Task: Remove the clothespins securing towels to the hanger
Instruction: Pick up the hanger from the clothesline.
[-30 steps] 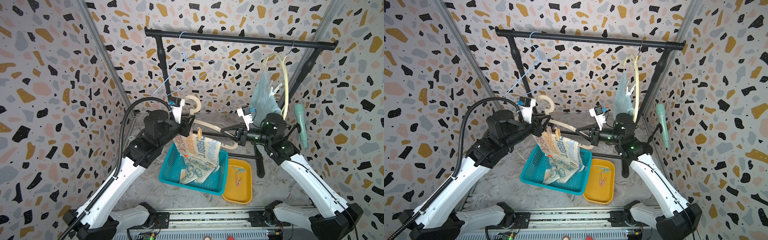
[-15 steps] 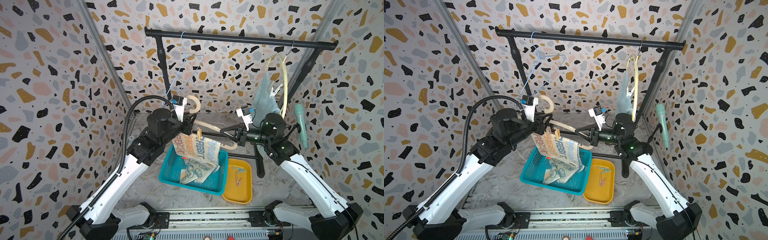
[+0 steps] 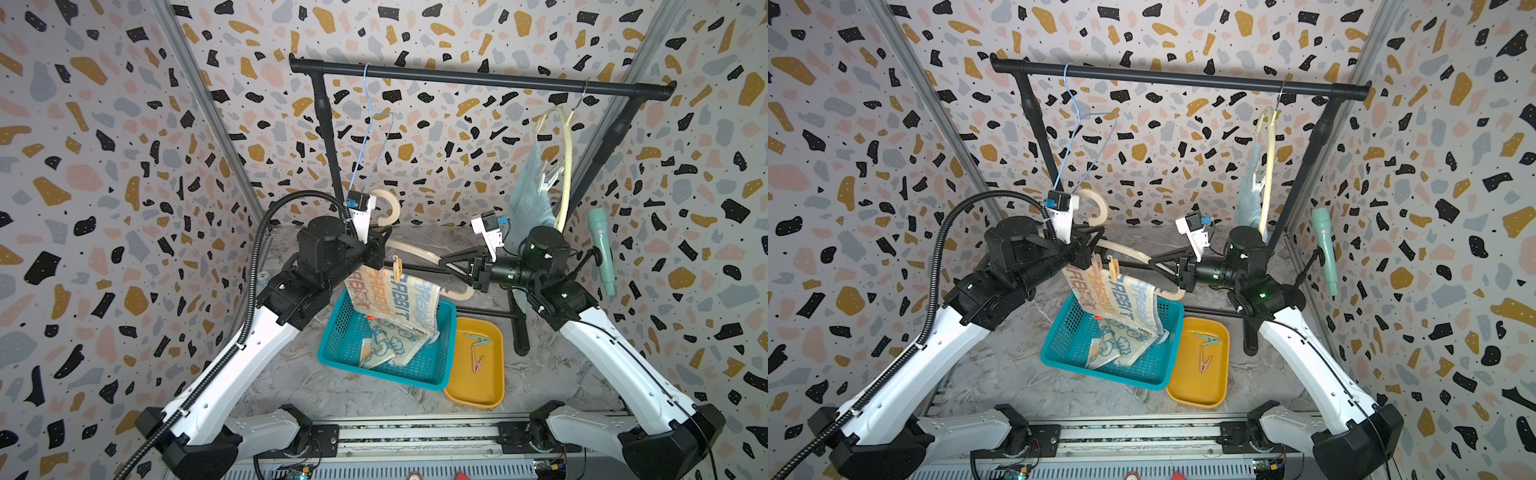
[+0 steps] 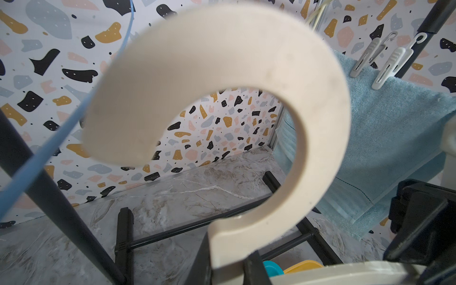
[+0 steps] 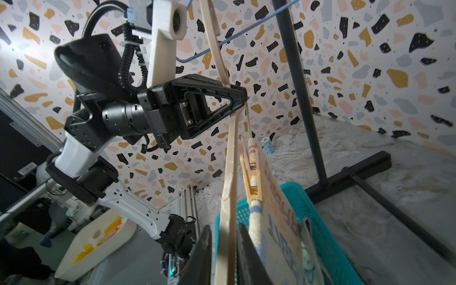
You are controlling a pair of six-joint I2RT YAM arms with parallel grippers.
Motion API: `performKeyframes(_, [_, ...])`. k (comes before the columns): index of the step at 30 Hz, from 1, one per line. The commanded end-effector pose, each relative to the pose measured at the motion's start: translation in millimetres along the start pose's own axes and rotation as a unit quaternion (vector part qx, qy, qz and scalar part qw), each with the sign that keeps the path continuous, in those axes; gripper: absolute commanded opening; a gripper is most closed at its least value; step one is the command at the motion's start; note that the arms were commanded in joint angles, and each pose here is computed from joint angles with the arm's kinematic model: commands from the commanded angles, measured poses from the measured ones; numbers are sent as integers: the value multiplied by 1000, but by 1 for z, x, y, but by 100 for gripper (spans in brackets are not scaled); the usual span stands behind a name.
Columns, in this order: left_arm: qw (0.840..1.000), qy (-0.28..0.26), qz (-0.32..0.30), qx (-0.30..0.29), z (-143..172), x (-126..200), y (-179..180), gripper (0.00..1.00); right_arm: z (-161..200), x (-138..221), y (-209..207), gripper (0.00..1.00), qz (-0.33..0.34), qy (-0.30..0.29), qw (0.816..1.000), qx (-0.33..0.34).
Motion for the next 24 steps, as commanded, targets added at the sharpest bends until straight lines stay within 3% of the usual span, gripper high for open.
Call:
performKeyframes(1, [999, -51, -4, 9, -18, 7, -1, 0, -19, 7, 16, 40, 3, -26, 998, 50])
performKeyframes(5, [998, -54, -23, 4, -19, 8, 3, 0, -24, 10, 21, 50, 9, -31, 998, 60])
performKeyframes(18, [996, -55, -66, -2, -19, 14, 13, 0, -44, 19, 65, 56, 9, -40, 992, 122])
performKeyframes(24, [997, -52, -58, 1, -24, 12, 10, 0, -32, 6, 82, 55, -8, -14, 989, 148])
Point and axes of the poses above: each gripper's point midway between its finger pads, its own x axis back along the fingers, its own y axis along the line the jaws close on, z = x × y, the point moved 6 cm from there along x, back along the fingers, and after that the axes turned 2 degrees about x, right-handed, at the moved point
